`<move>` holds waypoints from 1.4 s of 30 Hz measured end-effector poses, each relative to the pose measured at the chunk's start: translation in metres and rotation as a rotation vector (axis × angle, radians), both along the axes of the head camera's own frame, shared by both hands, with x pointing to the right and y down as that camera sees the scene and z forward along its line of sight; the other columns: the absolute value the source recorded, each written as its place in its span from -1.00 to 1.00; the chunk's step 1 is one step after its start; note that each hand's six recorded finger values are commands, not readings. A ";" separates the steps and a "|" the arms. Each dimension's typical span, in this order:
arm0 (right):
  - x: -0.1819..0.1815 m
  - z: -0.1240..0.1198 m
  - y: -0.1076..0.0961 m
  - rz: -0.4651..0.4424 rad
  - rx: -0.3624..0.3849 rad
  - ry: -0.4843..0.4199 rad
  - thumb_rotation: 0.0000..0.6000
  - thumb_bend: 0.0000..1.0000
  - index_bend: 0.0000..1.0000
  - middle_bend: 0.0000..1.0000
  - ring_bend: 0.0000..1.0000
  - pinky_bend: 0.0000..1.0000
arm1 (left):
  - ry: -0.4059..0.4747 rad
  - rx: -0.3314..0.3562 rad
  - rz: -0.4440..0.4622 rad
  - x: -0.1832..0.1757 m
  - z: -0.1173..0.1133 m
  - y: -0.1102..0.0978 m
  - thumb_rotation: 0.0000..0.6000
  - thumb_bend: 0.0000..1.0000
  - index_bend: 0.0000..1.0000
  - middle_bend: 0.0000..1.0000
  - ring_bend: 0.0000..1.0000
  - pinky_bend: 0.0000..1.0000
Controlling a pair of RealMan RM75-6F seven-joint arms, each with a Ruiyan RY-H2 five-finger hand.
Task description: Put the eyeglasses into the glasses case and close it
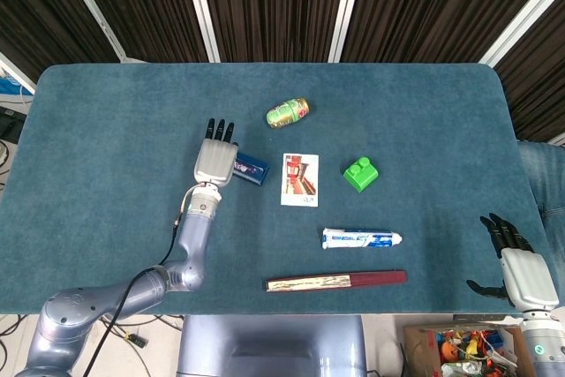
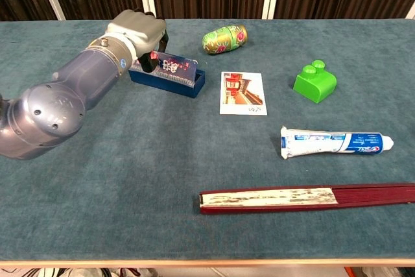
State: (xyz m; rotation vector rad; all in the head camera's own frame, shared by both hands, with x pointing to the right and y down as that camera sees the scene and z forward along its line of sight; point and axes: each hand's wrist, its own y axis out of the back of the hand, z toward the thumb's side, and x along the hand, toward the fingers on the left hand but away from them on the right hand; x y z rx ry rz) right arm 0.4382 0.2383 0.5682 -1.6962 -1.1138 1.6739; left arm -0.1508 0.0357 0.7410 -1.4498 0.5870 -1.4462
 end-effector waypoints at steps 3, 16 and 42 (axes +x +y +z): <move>0.000 0.000 0.000 0.001 -0.001 0.000 1.00 -0.80 -0.86 -1.00 -0.92 -0.65 | -0.003 0.006 0.002 0.002 0.001 -0.001 1.00 -0.06 0.13 -0.83 -1.00 -1.00; 0.000 0.000 0.000 0.002 -0.006 0.003 1.00 -0.80 -0.86 -1.00 -0.92 -0.64 | -0.011 0.032 -0.001 0.010 0.003 -0.008 1.00 -0.06 0.13 -0.83 -1.00 -1.00; 0.001 0.002 0.001 0.009 -0.022 0.007 1.00 -0.79 -0.83 -1.00 -0.92 -0.64 | -0.064 0.050 -0.014 0.011 0.012 -0.019 1.00 -0.06 -0.15 -0.83 -1.00 -1.00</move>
